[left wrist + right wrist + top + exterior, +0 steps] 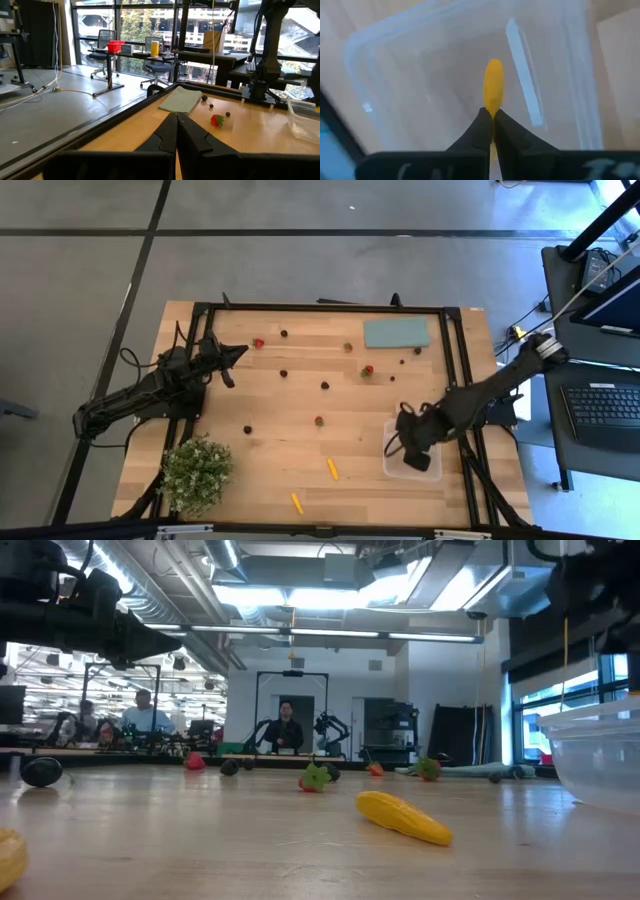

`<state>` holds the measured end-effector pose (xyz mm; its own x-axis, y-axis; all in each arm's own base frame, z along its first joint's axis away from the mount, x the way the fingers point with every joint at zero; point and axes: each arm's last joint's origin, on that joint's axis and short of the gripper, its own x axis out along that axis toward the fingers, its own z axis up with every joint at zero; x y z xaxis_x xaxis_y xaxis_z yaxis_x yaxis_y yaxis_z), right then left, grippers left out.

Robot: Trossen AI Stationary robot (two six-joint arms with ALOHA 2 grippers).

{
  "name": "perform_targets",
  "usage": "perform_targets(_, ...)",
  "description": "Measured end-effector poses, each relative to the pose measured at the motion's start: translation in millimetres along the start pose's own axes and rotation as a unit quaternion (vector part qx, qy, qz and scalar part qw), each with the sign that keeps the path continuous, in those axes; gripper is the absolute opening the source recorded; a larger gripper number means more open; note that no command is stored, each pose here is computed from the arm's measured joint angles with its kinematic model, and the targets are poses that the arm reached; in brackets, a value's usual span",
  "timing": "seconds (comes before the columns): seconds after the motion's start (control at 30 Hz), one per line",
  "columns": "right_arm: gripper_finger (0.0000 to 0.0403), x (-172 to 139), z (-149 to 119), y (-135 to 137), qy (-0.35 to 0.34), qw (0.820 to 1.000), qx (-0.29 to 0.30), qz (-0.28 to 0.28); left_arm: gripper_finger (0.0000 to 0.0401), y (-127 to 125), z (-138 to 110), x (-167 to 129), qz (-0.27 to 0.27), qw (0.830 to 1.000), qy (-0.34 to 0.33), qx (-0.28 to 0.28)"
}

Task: Pick and placing Produce into tupperware
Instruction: Put the top corn into the container

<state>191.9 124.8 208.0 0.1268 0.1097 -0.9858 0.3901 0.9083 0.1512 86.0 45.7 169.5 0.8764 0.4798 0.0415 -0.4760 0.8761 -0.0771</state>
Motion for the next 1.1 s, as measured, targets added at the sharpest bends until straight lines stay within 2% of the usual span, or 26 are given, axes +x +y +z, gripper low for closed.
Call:
perform_targets(0.2,0.0020,31,5,16,0.007,1.000,-0.011,-0.022,0.0000,0,0,0,0.000,1.000,0.000,0.000)
perform_targets(0.47,0.0024,55,6,20,0.030,0.998,-0.013,-0.056,0.0000,0,0,0,0.000,1.000,0.000,0.000)
perform_targets(0.87,0.0057,61,6,20,0.037,0.997,0.001,-0.065,0.0000,0,0,0,0.000,1.000,0.000,0.000)
perform_targets(1.1,0.0106,61,6,20,0.041,0.997,0.012,-0.064,0.0000,0,0,0,0.000,1.000,0.000,0.000)
